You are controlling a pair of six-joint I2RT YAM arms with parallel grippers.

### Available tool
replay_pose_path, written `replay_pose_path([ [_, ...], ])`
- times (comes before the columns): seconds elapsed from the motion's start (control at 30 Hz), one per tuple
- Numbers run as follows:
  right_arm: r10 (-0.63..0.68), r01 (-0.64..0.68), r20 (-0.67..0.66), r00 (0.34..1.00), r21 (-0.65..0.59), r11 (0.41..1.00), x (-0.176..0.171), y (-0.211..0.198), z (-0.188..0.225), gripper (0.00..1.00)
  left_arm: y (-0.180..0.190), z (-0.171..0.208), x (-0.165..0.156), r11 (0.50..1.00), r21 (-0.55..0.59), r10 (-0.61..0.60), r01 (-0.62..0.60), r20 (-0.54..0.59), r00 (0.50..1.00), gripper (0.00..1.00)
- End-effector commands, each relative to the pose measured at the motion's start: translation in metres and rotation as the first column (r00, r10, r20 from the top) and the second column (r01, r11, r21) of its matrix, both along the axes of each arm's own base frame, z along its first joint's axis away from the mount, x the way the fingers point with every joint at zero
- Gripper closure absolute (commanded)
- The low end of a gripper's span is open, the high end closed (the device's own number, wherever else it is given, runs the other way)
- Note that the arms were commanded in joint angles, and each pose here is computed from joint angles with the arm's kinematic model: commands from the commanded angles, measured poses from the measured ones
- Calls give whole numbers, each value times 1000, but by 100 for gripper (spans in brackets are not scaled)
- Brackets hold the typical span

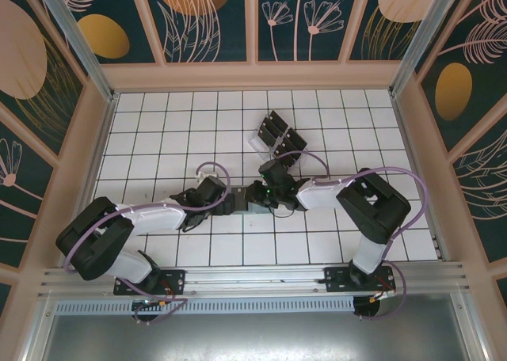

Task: Put the credit cards into the card holder
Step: Insert the credit card into the card slot.

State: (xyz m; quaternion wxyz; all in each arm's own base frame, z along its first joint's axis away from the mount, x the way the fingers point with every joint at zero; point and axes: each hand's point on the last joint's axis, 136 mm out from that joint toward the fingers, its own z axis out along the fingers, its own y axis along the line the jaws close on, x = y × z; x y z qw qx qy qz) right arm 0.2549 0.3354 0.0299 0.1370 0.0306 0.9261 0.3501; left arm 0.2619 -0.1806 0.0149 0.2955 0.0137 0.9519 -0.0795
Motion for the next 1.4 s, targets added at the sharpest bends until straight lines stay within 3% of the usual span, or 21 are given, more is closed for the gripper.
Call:
replay_pose_path([
  [0.0, 9, -9, 56, 998, 2, 1000, 6, 6, 18, 79, 3, -23, -18, 1000, 3, -14, 14, -88, 996, 2],
  [0.27, 8, -6, 86, 996, -21, 1000, 11, 6, 25, 79, 4, -24, -19, 1000, 4, -16, 16, -90, 996, 1],
  [1.03, 35, -33, 35, 999, -49, 998, 9, 11, -3, 79, 5, -27, -21, 1000, 7, -15, 16, -94, 995, 2],
  [1.37, 54, -53, 30, 998, -35, 998, 5, 19, -2, 84, 6, -28, -22, 1000, 7, -18, 19, -95, 995, 1],
])
